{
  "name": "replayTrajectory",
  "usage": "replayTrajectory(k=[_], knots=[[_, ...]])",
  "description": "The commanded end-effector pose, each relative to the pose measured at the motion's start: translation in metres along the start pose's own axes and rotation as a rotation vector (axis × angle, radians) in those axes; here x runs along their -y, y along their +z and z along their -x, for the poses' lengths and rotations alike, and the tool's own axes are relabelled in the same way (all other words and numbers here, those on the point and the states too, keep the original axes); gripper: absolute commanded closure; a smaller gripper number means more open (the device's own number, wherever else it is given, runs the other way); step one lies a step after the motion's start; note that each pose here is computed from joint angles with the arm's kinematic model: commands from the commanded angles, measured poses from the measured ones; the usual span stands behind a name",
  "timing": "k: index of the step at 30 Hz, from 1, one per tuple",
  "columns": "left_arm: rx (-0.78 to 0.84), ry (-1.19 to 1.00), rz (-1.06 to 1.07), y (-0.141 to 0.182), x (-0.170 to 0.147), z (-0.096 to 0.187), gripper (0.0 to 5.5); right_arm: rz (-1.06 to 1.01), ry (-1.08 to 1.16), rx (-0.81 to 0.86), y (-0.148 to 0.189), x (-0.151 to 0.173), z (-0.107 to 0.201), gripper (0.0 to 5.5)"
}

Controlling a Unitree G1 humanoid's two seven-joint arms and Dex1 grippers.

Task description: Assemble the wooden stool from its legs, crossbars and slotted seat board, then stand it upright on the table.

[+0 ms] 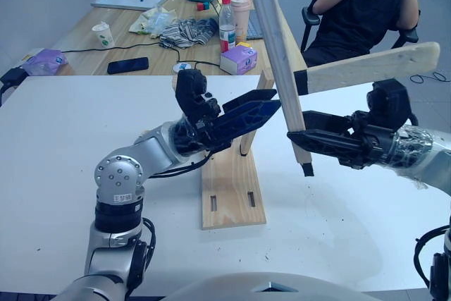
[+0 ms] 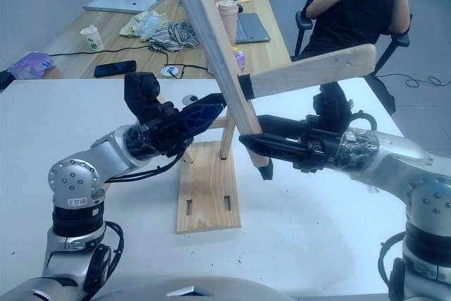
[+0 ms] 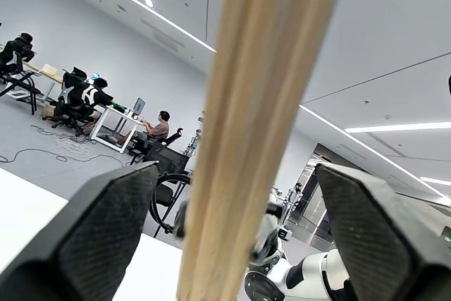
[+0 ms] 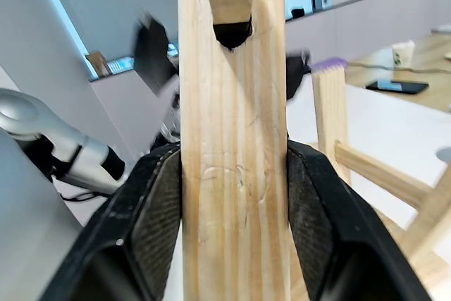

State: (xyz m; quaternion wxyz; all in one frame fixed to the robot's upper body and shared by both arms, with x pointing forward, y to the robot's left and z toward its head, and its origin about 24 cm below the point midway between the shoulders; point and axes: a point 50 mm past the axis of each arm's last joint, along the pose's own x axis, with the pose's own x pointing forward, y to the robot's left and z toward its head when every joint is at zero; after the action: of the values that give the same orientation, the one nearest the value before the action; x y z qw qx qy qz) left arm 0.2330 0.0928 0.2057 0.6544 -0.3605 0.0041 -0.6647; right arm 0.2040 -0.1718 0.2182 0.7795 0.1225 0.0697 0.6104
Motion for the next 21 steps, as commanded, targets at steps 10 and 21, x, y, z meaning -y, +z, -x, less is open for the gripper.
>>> replayTrajectory(k=[10, 21], knots=[[-0.045, -0.025, -0.008, 0.0000, -0.0036, -0.0152, 1.43, 0.011, 0.026, -0.023, -0.0034, -0.0053, -0.0027, 3.47], [-0.042, -0.025, 0.004, 0.0001, -0.0037, -0.0134, 3.09, 0.007, 0.020, -0.013, -0.0036, -0.0049, -0.0025, 3.47]])
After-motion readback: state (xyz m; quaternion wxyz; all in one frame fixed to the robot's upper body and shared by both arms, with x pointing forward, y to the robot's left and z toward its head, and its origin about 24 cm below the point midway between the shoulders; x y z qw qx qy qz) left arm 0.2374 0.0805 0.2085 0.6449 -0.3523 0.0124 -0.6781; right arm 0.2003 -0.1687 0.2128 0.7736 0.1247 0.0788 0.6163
